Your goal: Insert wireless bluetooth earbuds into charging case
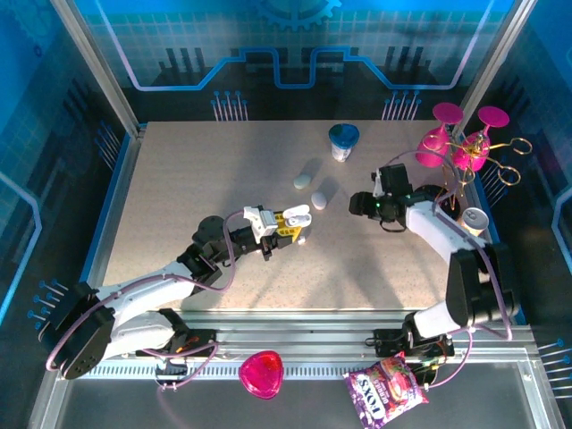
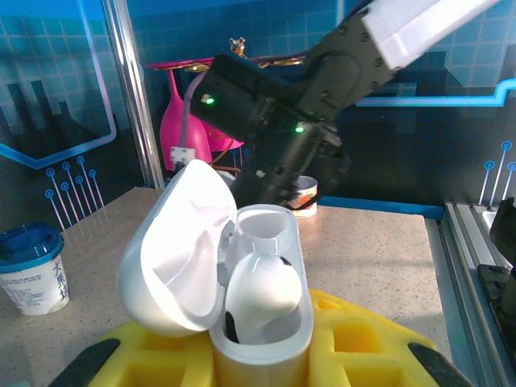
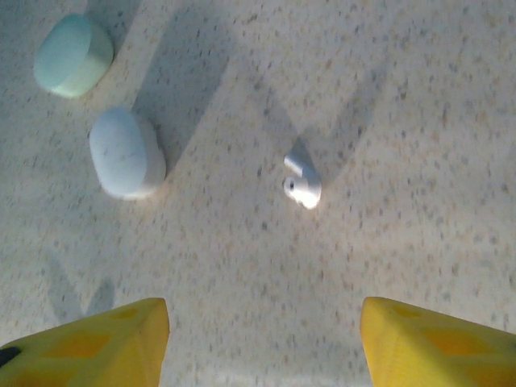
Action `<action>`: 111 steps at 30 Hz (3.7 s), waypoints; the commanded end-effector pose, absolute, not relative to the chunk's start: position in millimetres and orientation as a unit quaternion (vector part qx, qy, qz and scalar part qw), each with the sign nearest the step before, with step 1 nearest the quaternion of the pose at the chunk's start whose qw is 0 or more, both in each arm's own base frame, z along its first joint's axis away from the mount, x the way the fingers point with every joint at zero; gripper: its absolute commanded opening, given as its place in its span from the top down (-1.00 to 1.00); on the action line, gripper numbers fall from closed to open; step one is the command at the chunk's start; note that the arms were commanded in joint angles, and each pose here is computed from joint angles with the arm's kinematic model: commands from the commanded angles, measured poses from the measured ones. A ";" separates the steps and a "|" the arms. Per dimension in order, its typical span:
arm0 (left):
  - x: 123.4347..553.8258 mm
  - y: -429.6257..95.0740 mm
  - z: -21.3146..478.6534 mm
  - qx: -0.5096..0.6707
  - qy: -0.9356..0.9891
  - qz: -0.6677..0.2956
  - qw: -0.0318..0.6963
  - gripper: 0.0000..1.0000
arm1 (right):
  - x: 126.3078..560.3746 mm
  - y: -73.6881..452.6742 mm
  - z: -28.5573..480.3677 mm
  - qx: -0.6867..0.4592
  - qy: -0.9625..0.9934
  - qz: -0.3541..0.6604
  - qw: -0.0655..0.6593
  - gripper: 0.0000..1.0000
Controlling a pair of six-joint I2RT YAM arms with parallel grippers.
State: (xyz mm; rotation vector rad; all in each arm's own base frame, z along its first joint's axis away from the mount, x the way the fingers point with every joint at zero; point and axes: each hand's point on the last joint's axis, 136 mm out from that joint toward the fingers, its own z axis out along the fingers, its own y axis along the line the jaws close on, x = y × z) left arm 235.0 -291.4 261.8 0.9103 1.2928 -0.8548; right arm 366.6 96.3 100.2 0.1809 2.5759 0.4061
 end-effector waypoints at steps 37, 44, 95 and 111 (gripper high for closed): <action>228.7 -291.9 260.4 0.410 0.551 -0.375 0.622 0.68 | 409.9 146.2 23.0 -0.083 0.978 0.087 0.169 -0.17; 227.7 -291.6 261.3 0.407 0.549 -0.379 0.623 0.68 | 398.2 162.8 31.3 -0.132 0.972 0.095 0.169 -0.16; 228.0 -294.3 257.9 0.413 0.550 -0.381 0.618 0.68 | 391.9 125.8 22.4 0.088 0.987 0.037 0.132 0.50; 227.0 -293.1 256.2 0.411 0.551 -0.382 0.617 0.68 | 333.5 144.7 39.8 0.041 0.988 0.051 0.138 0.44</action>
